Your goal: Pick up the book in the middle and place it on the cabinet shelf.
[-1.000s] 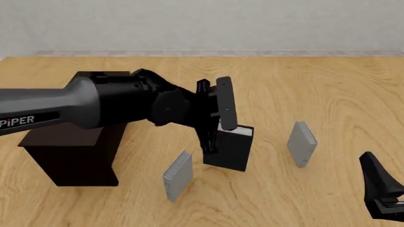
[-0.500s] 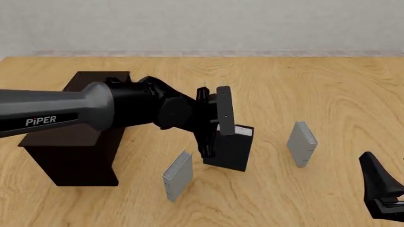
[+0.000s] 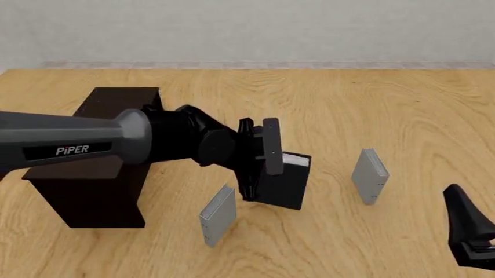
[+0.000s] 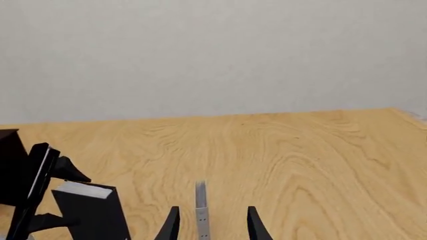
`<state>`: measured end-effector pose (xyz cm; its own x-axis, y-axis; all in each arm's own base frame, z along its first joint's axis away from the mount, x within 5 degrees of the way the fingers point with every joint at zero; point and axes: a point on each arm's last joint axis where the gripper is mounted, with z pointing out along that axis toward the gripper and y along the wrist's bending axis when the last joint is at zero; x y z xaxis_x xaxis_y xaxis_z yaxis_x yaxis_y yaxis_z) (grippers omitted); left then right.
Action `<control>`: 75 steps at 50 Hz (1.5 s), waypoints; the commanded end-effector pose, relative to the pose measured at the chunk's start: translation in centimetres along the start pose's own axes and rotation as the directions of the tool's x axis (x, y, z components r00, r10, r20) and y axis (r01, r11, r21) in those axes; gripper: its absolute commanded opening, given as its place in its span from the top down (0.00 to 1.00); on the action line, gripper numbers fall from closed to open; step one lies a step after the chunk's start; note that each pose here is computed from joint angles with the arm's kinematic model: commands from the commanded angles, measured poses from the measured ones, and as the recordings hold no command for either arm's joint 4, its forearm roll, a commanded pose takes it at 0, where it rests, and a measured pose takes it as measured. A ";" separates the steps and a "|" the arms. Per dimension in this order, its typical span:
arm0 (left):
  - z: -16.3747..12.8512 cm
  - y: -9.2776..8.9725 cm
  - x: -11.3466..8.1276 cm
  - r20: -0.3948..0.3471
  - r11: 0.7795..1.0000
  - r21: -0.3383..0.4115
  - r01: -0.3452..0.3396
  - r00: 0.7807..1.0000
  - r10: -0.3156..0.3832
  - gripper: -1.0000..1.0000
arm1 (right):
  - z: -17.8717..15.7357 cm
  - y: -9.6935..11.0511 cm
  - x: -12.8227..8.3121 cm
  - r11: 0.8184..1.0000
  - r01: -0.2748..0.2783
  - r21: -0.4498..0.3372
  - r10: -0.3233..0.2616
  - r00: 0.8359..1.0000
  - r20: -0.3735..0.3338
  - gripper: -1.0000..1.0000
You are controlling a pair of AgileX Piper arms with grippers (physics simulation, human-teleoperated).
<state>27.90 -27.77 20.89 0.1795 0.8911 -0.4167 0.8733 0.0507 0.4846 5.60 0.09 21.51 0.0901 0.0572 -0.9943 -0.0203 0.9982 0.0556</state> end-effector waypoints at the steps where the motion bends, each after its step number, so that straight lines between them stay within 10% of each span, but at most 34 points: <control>1: 0.1 0.0 0.3 -0.009 1.000 0.005 -0.017 1.000 0.017 1.00 | 0.0 -0.1 -0.1 1.000 0.000 0.012 0.000 1.000 0.012 0.00; 29: -3.9 3.2 -0.9 0.079 0.984 -0.157 -0.080 0.993 0.093 1.00 | 0.0 -0.1 -0.1 1.000 0.004 0.017 -0.005 1.000 0.011 0.00; 75: -16.5 4.0 1.5 0.120 0.877 -0.455 -0.153 0.966 0.231 1.00 | 0.0 0.0 -0.2 1.000 0.008 0.004 -0.008 1.000 0.008 0.00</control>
<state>25.17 -20.31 32.61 0.4070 0.8257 -0.3906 0.5969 0.0832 0.7980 5.56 0.05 21.71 0.0986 0.0503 -0.9939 -0.0143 0.9987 0.0491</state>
